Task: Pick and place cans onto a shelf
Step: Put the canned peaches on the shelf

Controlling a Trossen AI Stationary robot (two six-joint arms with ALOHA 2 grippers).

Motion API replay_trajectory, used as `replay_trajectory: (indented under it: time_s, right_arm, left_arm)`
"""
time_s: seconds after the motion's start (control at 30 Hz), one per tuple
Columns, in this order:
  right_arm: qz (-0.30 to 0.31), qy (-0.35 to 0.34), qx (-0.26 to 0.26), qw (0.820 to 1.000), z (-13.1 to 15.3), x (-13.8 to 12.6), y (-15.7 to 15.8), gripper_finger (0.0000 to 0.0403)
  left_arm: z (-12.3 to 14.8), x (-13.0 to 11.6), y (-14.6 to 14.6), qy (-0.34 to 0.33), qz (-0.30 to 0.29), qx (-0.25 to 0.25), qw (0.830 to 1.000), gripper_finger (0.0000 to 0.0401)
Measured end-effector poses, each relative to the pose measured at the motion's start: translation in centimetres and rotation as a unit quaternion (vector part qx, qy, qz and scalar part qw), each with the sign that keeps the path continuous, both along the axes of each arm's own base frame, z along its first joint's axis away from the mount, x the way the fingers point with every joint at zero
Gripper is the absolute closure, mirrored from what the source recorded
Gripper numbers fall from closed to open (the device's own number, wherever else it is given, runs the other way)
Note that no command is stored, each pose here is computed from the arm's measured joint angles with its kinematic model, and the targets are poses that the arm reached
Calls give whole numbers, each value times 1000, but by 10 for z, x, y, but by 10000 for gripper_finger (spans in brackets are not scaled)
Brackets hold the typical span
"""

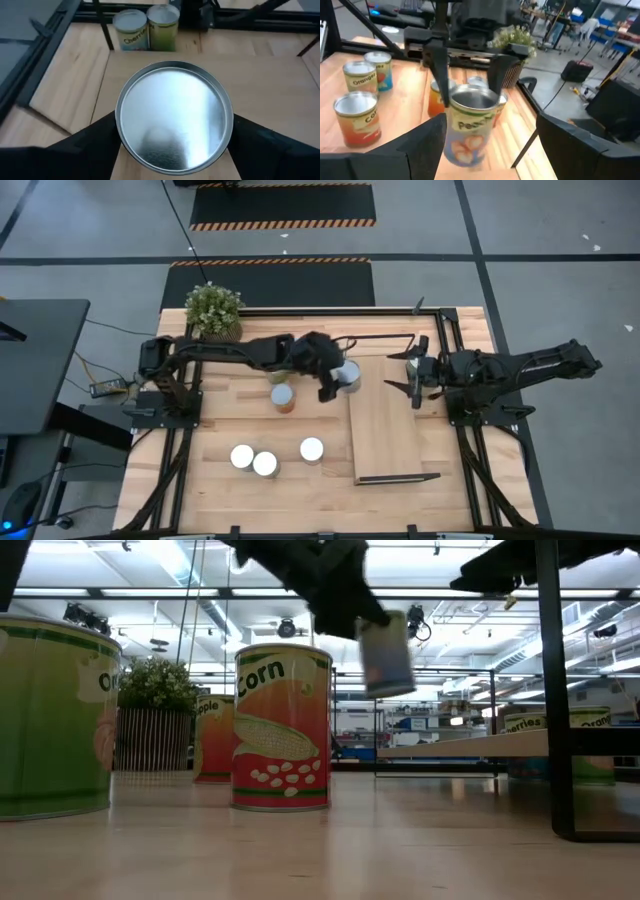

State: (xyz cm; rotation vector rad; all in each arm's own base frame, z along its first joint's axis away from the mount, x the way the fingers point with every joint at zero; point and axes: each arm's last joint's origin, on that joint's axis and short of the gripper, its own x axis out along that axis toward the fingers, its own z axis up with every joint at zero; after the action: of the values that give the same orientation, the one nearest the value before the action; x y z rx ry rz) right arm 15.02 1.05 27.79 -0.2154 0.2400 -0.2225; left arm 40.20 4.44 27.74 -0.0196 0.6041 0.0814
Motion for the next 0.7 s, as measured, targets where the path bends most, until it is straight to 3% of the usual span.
replay_trajectory:
  time_s: [0.37, 0.7]
  right_arm:
    - [-42, -13, 19, 999, 15, -15, -3, 89]
    - [-33, -11, 19, 999, 15, -17, 0, 89]
  left_arm:
    - [-26, 71, 11, 54, -74, -6, 996, 83]
    - [-46, 98, 20, 82, -70, 9, 994, 67]
